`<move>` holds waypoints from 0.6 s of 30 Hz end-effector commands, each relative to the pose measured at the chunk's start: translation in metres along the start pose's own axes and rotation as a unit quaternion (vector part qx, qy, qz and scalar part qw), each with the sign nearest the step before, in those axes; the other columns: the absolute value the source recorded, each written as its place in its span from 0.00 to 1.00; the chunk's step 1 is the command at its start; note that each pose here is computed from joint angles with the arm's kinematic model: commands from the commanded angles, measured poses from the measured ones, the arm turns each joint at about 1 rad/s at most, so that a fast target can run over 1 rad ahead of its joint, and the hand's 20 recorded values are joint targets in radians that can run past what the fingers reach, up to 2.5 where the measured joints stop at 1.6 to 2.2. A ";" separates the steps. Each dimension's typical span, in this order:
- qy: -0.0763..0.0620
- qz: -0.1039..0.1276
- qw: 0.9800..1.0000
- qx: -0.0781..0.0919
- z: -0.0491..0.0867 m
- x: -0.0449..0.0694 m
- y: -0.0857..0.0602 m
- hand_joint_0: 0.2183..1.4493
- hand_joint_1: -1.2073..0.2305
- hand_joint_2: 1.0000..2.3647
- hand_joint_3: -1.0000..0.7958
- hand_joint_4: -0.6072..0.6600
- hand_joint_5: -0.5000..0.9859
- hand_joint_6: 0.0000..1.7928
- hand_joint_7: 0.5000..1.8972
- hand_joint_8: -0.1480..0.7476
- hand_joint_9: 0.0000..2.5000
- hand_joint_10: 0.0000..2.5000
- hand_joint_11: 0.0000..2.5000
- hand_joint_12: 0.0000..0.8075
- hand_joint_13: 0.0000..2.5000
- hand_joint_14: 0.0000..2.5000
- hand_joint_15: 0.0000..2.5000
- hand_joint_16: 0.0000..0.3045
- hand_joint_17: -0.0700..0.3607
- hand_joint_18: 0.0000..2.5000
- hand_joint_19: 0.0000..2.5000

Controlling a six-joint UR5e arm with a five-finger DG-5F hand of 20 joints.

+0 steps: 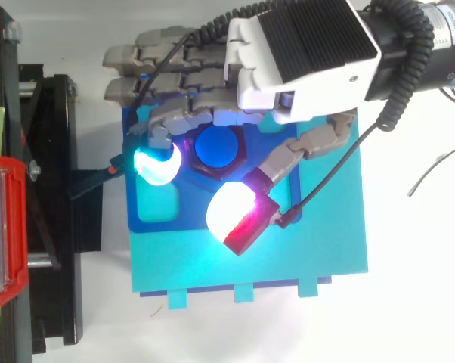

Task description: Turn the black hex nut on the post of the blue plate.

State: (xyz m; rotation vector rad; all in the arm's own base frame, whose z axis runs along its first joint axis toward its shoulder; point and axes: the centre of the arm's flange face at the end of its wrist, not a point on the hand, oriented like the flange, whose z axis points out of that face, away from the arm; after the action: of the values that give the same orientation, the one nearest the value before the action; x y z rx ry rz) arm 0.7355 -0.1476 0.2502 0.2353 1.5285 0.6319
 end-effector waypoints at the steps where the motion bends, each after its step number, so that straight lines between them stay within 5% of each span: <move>1: -0.001 -0.001 1.000 -0.002 0.000 -0.001 0.000 0.24 0.65 0.00 0.28 0.72 0.22 0.28 0.39 0.45 0.09 0.00 0.00 0.43 0.00 0.00 0.00 0.16 0.41 0.00 0.06; 18: -0.003 -0.017 1.000 -0.001 0.000 0.002 -0.004 0.23 0.70 0.00 0.28 0.72 0.22 0.28 0.38 0.46 0.11 0.00 0.00 0.44 0.01 0.00 0.00 0.16 0.42 0.00 0.05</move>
State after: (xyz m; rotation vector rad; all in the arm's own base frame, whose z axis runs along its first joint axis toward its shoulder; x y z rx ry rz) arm 0.7364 -0.1495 0.2492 0.2062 1.5184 0.6050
